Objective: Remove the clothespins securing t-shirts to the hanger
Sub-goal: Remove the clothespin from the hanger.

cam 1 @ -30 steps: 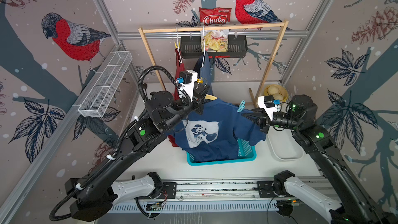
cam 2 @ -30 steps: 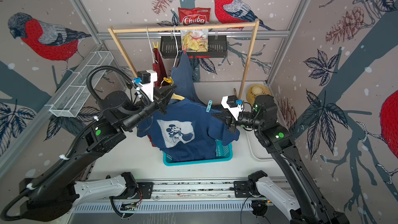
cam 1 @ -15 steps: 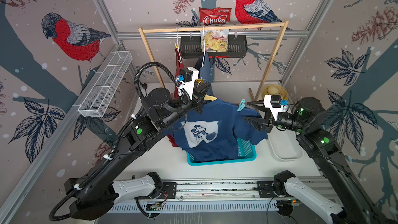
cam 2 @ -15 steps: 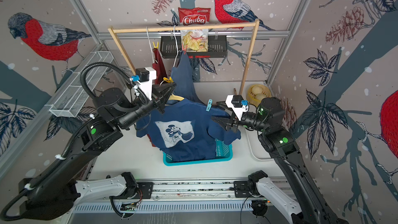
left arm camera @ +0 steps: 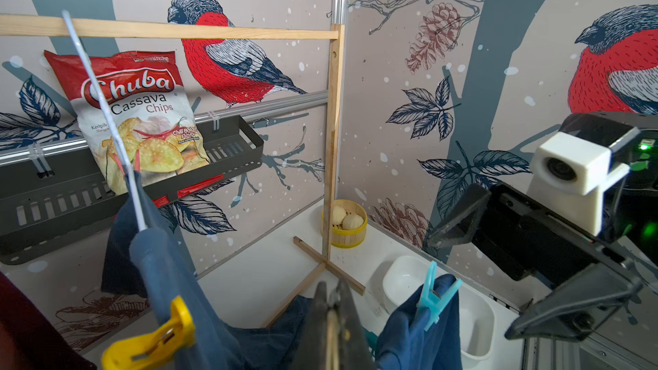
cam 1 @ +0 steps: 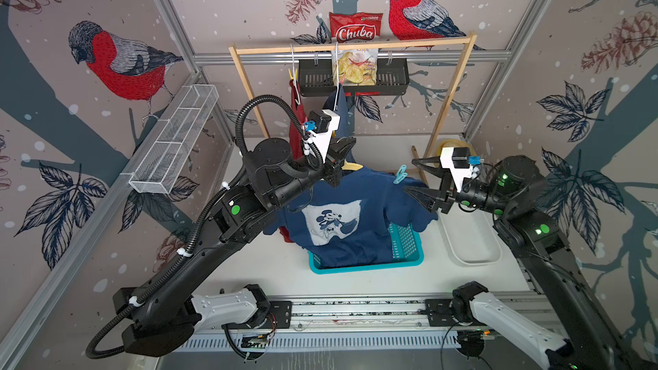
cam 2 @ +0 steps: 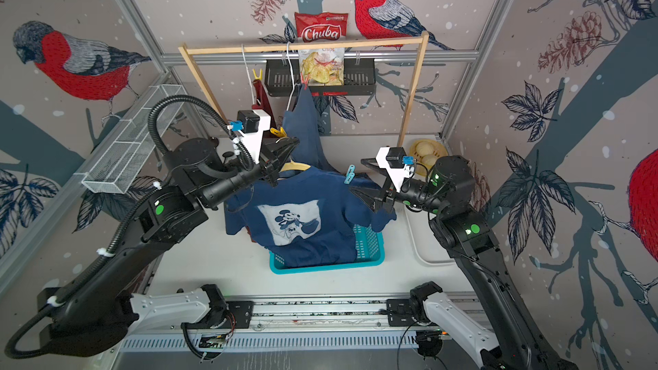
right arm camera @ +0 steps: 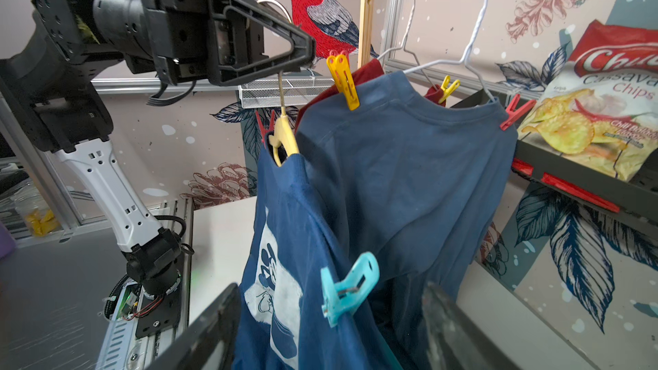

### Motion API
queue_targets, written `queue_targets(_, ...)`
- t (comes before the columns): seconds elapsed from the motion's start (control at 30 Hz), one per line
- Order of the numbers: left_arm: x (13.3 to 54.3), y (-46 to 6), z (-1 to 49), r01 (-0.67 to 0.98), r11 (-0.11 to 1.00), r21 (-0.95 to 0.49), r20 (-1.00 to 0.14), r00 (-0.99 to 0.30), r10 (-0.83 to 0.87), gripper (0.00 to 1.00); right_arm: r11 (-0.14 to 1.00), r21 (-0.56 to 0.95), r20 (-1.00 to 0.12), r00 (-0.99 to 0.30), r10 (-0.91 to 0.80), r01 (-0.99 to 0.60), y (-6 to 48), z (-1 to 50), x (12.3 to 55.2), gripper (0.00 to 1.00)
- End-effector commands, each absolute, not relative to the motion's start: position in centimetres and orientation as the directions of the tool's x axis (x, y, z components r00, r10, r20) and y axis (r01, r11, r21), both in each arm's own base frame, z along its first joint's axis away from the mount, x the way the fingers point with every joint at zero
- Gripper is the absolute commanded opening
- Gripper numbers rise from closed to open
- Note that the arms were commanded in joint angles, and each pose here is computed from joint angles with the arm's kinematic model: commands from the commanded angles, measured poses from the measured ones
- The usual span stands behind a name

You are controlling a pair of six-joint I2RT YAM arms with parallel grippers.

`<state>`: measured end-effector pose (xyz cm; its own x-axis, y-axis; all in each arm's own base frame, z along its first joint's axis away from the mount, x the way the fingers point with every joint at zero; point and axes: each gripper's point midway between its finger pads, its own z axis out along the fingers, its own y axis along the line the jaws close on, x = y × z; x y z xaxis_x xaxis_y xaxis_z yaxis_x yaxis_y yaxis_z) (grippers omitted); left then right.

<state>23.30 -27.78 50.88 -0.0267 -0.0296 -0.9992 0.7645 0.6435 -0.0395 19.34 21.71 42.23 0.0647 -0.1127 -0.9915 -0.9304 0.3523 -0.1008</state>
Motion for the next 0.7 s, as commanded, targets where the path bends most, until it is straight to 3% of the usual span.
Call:
queue_targets(0.0,23.6,-28.4,50.3,0.771,0.636,-0.024,-1.000,-0.030,-0.001,0.00,0.403,-0.085,-0.981,0.005,-0.196,-0.911,21.9,38.6,21.8,0.83)
queue_targets(0.1,24.5,-28.6,48.6,0.768,0.640,-0.026,-0.998,-0.054,0.024,0.00,0.393,-0.035,-0.960,-0.079,-0.270,-0.919,22.9,34.2,23.3,0.83)
queue_targets(0.17,25.0,-28.6,47.9,0.773,0.632,-0.049,-0.997,-0.074,0.013,0.00,0.365,-0.021,-0.951,-0.094,-0.296,-0.931,24.1,32.9,23.2,0.76)
queue_targets(0.3,25.2,-28.3,47.9,0.783,0.618,-0.076,-0.996,-0.082,-0.019,0.00,0.339,-0.028,-0.948,-0.083,-0.308,-0.940,25.1,33.3,22.9,0.29)
queue_targets(0.4,24.8,-28.2,48.2,0.796,0.601,-0.075,-0.997,-0.075,-0.024,0.00,0.339,-0.075,-0.952,-0.034,-0.305,-0.938,24.9,34.3,22.5,0.02)
queue_targets(0.67,23.4,-27.4,49.4,0.820,0.571,-0.025,-0.999,-0.007,-0.034,0.00,0.295,-0.094,-0.972,0.023,-0.234,-0.951,24.5,37.0,20.0,0.00)
